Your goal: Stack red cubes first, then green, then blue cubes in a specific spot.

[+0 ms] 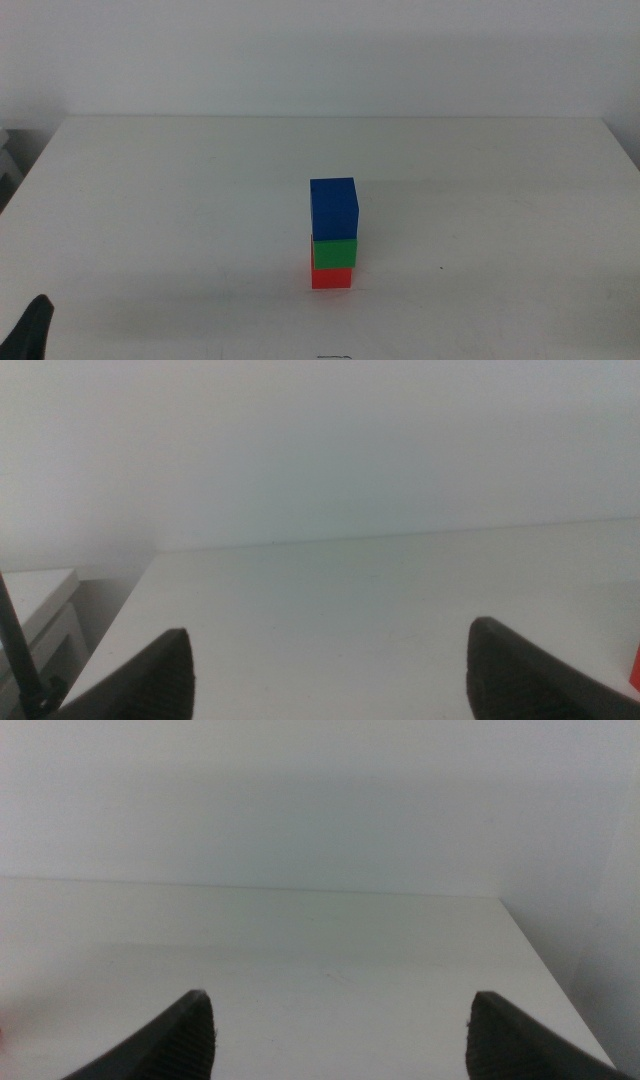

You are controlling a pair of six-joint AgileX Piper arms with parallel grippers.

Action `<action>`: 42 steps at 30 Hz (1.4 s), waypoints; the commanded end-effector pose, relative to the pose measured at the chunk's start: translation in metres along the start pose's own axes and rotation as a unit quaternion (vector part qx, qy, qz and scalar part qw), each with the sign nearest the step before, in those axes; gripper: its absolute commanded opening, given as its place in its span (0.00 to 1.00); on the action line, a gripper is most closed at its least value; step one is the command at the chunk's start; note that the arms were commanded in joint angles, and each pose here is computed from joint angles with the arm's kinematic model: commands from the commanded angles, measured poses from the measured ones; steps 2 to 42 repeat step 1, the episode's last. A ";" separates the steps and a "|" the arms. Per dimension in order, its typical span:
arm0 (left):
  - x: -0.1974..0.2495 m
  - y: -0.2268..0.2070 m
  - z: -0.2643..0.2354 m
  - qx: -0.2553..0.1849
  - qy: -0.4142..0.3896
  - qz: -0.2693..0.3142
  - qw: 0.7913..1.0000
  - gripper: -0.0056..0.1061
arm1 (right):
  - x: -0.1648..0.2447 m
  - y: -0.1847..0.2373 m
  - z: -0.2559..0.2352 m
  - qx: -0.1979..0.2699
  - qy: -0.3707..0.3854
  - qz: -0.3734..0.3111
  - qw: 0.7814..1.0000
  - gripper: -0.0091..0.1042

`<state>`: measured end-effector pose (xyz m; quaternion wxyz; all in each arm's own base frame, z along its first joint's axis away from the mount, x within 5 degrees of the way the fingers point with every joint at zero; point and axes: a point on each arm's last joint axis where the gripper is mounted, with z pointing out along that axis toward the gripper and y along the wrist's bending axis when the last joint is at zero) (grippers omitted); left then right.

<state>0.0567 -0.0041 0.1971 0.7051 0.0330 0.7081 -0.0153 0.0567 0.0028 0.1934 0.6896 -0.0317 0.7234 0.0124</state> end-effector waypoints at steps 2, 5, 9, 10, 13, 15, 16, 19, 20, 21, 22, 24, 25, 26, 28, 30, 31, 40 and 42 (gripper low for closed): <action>-0.009 0.000 -0.002 -0.001 -0.050 -0.010 0.999 0.88 | -0.014 0.000 -0.003 -0.001 -0.059 -0.006 0.998 0.65; -0.009 0.000 -0.002 -0.001 -0.050 -0.010 0.999 0.88 | -0.014 0.000 -0.003 -0.001 -0.059 -0.006 0.998 0.65; -0.009 0.000 -0.002 -0.001 -0.050 -0.010 0.999 0.88 | -0.014 0.000 -0.003 -0.001 -0.059 -0.006 0.998 0.65; -0.009 0.000 -0.002 -0.001 -0.050 -0.010 0.999 0.88 | -0.014 0.000 -0.003 -0.001 -0.059 -0.006 0.998 0.65; -0.009 0.000 -0.002 -0.001 -0.050 -0.010 0.999 0.88 | -0.014 0.000 -0.003 -0.001 -0.059 -0.006 0.998 0.65; -0.009 0.000 -0.002 -0.001 -0.050 -0.010 0.999 0.88 | -0.014 0.000 -0.003 -0.001 -0.059 -0.006 0.998 0.65; -0.009 0.000 -0.002 -0.001 -0.050 -0.010 0.999 0.88 | -0.014 0.000 -0.003 -0.001 -0.059 -0.006 0.998 0.65; -0.009 0.000 -0.002 -0.001 -0.050 -0.010 0.999 0.88 | -0.014 0.000 -0.003 -0.001 -0.059 -0.006 0.998 0.65; -0.009 0.000 -0.002 -0.001 -0.050 -0.010 0.999 0.88 | -0.014 0.000 -0.003 -0.001 -0.059 -0.006 0.998 0.65; -0.009 0.000 -0.002 -0.001 -0.050 -0.010 0.999 0.88 | -0.014 0.000 -0.003 -0.001 -0.059 -0.006 0.998 0.65; -0.009 0.000 -0.002 -0.001 -0.050 -0.010 0.999 0.88 | -0.014 0.000 -0.003 -0.001 -0.059 -0.006 0.998 0.65; -0.009 0.000 -0.002 -0.001 -0.050 -0.010 0.999 0.88 | -0.014 0.000 -0.003 -0.001 -0.059 -0.006 0.998 0.65; -0.009 0.000 -0.002 -0.001 -0.050 -0.010 0.999 0.88 | -0.014 0.000 -0.003 -0.001 -0.059 -0.006 0.998 0.65; -0.009 0.000 -0.002 -0.001 -0.050 -0.010 0.999 0.88 | -0.014 0.000 -0.003 -0.001 -0.059 -0.006 0.998 0.65; -0.009 0.000 -0.002 -0.001 -0.050 -0.010 0.999 0.88 | -0.014 0.000 -0.003 -0.001 -0.059 -0.006 0.998 0.65; -0.009 0.000 -0.002 -0.001 -0.050 -0.010 0.999 0.88 | -0.014 0.000 -0.003 -0.001 -0.059 -0.006 0.998 0.65; -0.009 0.000 -0.002 -0.001 -0.050 -0.010 0.999 0.88 | -0.014 0.000 -0.003 -0.001 -0.059 -0.006 0.998 0.65; -0.009 0.000 -0.002 -0.001 -0.050 -0.010 0.999 0.88 | -0.014 0.000 -0.003 -0.001 -0.059 -0.006 0.998 0.65; -0.009 0.000 -0.002 -0.001 -0.050 -0.010 0.999 0.88 | -0.014 0.000 -0.003 -0.001 -0.059 -0.006 0.998 0.65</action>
